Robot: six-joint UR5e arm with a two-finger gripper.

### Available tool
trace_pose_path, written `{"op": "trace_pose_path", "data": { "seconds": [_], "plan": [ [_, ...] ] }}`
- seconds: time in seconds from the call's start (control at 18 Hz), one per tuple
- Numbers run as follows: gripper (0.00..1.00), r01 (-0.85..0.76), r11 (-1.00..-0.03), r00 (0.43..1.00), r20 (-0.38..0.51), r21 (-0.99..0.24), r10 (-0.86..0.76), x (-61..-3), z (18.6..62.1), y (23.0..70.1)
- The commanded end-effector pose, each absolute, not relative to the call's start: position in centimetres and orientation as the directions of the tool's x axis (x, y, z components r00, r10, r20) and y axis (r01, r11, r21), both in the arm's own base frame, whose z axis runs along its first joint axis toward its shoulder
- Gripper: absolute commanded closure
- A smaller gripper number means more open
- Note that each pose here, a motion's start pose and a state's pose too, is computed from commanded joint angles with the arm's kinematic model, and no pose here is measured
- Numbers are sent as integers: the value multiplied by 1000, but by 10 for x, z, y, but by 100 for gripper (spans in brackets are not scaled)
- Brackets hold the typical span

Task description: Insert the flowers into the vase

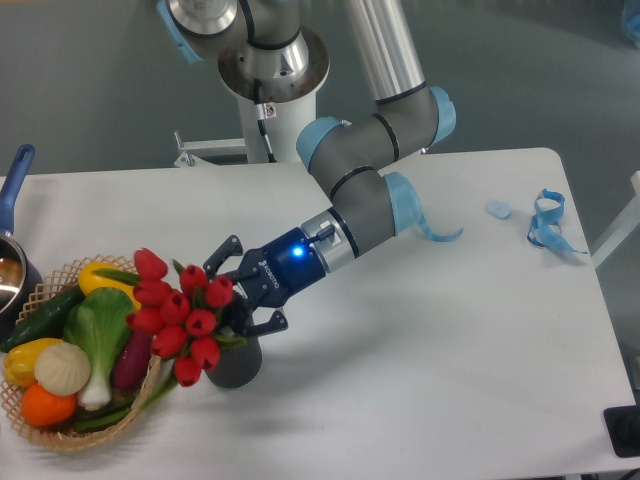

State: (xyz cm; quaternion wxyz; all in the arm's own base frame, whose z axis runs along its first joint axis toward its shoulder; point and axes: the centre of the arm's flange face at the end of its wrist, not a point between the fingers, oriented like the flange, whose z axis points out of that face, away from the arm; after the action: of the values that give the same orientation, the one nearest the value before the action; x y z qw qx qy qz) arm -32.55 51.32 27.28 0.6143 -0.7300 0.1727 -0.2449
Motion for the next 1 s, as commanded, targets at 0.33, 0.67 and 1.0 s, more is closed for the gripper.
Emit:
{"op": "trace_pose_path", "data": {
  "seconds": [0.33, 0.67, 1.0],
  "plan": [
    [0, -95, -242, 839, 54, -966, -542, -331, 277, 505],
    [0, -270, -341, 889, -96, -900, -449, -372, 330, 462],
    [0, -435, -635, 900, -326, -639, -288, -411, 419, 387]
  ]
}}
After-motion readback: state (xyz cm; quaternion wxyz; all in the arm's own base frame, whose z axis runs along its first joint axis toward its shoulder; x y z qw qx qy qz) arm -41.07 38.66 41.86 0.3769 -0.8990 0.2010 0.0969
